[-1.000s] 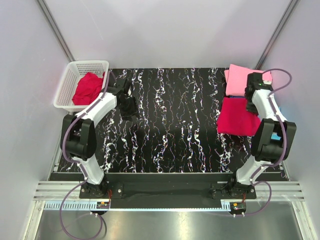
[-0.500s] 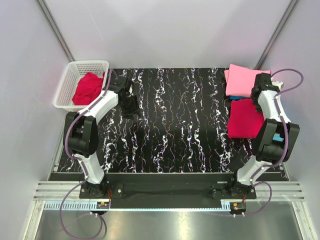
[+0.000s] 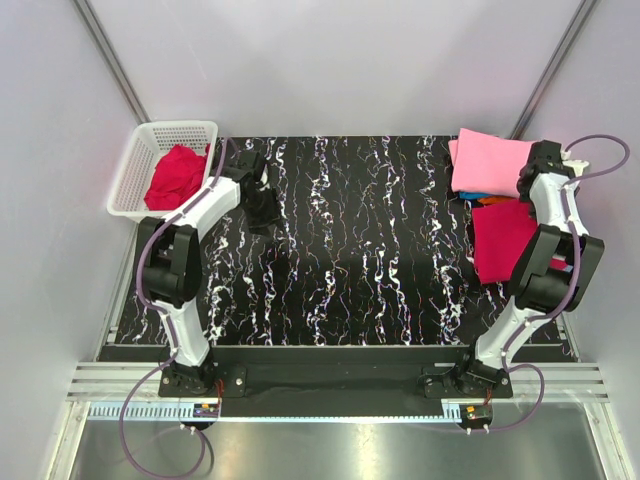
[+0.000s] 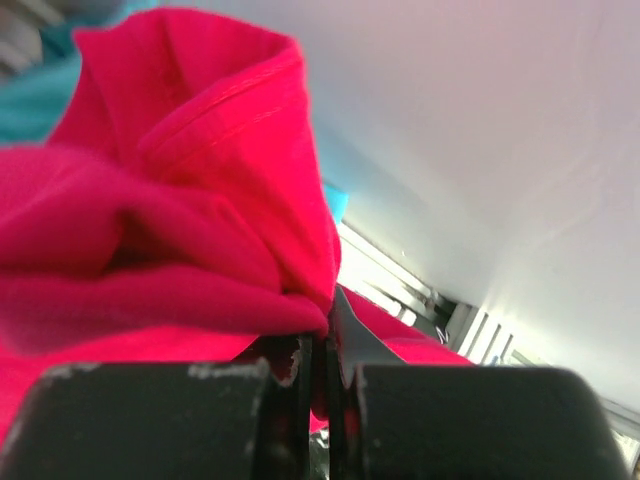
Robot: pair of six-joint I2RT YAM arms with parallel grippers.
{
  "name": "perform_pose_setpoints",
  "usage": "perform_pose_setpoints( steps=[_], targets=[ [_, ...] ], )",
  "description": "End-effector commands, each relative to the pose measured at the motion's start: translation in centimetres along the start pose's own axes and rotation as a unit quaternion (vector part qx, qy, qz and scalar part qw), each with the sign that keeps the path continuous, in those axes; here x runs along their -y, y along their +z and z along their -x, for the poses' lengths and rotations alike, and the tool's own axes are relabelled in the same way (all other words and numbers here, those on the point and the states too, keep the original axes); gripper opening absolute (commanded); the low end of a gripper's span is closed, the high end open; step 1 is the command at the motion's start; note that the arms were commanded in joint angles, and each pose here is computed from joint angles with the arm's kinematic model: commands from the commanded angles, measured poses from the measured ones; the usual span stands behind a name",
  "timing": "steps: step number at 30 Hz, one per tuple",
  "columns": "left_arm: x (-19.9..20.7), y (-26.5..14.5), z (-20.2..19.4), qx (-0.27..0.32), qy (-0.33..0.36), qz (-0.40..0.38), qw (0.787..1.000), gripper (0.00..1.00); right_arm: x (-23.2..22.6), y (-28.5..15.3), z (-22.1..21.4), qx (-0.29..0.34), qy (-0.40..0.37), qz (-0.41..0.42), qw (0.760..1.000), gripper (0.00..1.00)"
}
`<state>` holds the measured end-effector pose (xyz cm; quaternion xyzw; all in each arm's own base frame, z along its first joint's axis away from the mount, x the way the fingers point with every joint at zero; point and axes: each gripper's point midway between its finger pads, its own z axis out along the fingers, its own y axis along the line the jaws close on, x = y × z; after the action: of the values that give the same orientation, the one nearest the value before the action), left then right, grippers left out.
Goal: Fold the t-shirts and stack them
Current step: Fold the tshirt
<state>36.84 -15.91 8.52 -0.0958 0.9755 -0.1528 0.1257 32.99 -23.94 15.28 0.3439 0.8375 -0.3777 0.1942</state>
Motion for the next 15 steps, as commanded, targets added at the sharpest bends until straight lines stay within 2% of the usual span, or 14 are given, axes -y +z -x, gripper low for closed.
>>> perform_pose_setpoints(
  steps=[1, 10, 11, 12, 13, 15],
  targets=[
    [1.3, -0.8, 1.5, 0.015, 0.009, -0.023, 1.000, 0.49, 1.0, 0.0, 3.4, 0.034, 0.038, -0.025, 0.998, 0.00],
    [1.4, -0.8, 1.7, 0.015, 0.002, -0.022, 1.000, 0.49, -2.1, 2.5, 2.6, -0.002, 0.011, -0.012, 1.000, 0.00],
    [1.4, -0.7, 1.7, 0.014, 0.001, -0.021, 1.000, 0.49, -2.1, 2.5, 2.5, -0.004, 0.019, -0.013, 1.000, 0.04],
    [1.4, -0.6, 1.7, 0.013, 0.001, -0.021, 1.000, 0.49, -2.1, 2.5, 2.2, -0.010, 0.017, -0.014, 1.000, 0.11],
    [1.5, -0.7, 1.7, 0.013, 0.000, -0.022, 1.000, 0.49, -2.1, 2.5, 2.2, -0.011, 0.022, -0.013, 1.000, 0.42],
    [1.5, -0.6, 1.7, 0.012, -0.001, -0.022, 1.000, 0.49, -2.2, 2.0, 2.3, -0.010, 0.036, -0.001, 0.999, 0.53]
  ],
)
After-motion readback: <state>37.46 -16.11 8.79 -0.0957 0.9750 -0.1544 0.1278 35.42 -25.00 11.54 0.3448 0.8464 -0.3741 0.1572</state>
